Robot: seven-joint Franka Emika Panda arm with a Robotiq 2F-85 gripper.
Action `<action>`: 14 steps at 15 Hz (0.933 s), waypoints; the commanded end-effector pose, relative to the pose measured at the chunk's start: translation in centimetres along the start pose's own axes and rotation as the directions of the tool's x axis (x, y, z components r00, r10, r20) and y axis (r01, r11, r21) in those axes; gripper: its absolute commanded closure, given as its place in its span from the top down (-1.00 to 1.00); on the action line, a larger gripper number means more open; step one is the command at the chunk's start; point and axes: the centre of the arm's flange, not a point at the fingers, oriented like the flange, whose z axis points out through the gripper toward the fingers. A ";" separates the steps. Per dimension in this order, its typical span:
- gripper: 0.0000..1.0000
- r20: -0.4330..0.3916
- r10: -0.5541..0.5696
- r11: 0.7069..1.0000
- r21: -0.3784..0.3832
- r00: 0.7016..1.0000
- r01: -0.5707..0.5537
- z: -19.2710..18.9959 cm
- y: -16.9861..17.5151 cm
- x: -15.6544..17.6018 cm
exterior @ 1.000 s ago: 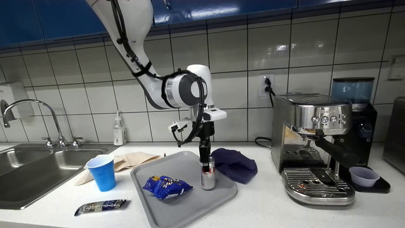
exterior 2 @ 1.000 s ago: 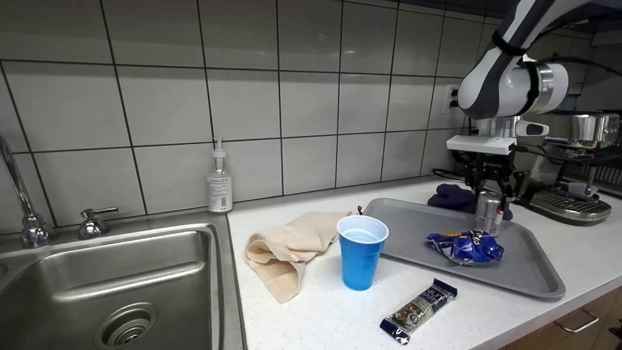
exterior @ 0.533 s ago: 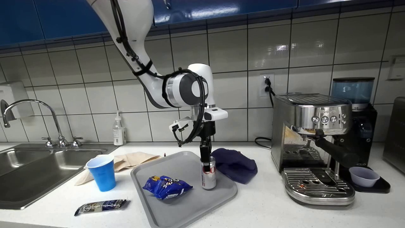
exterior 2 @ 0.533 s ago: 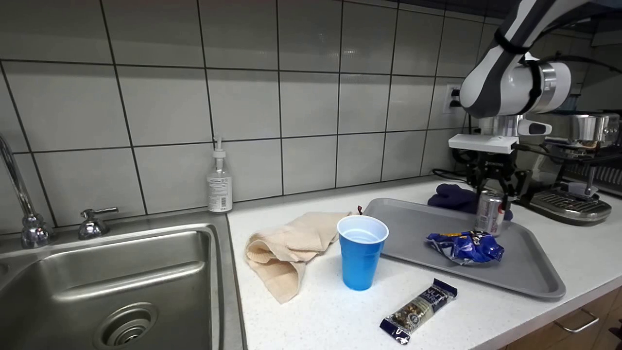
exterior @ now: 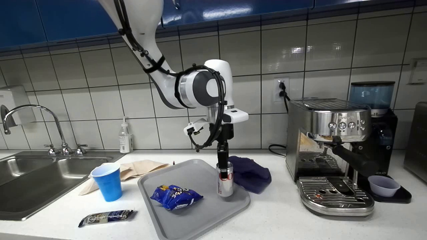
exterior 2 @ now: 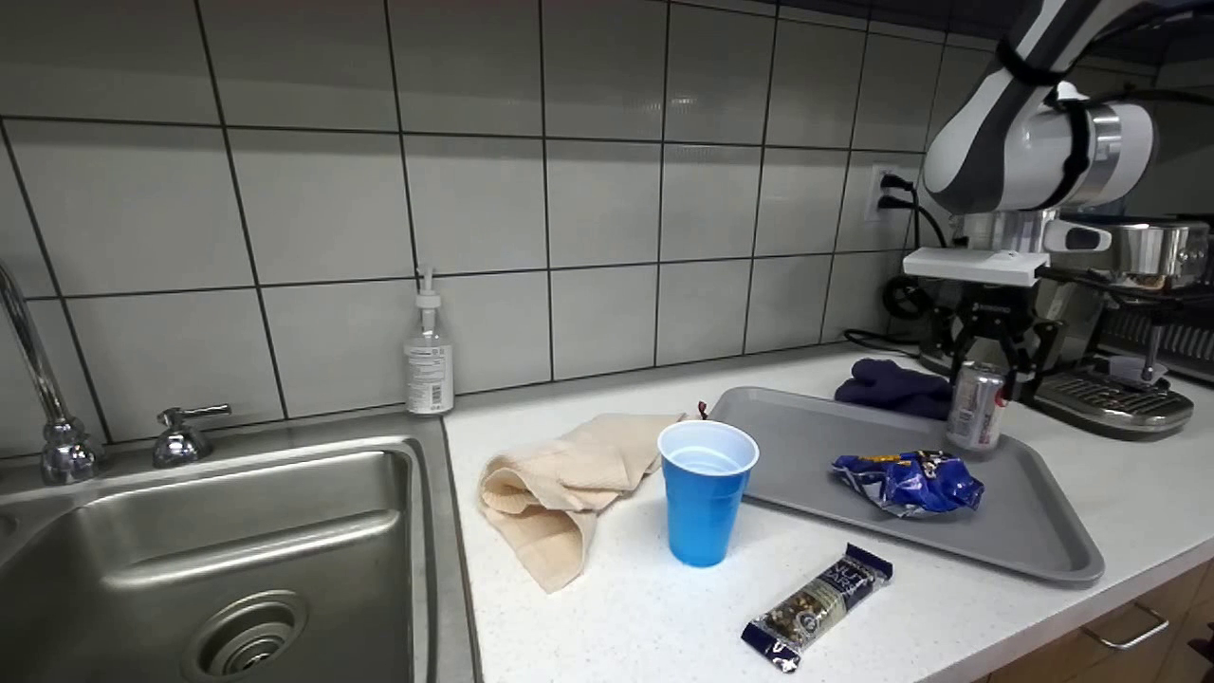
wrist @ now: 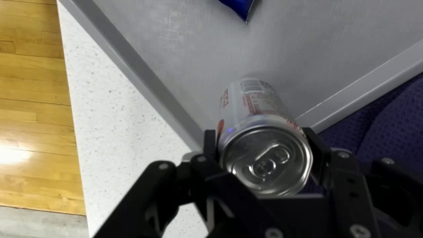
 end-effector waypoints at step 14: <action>-0.22 0.004 0.056 0.998 0.024 0.998 -0.056 -2.1 7.7 3.0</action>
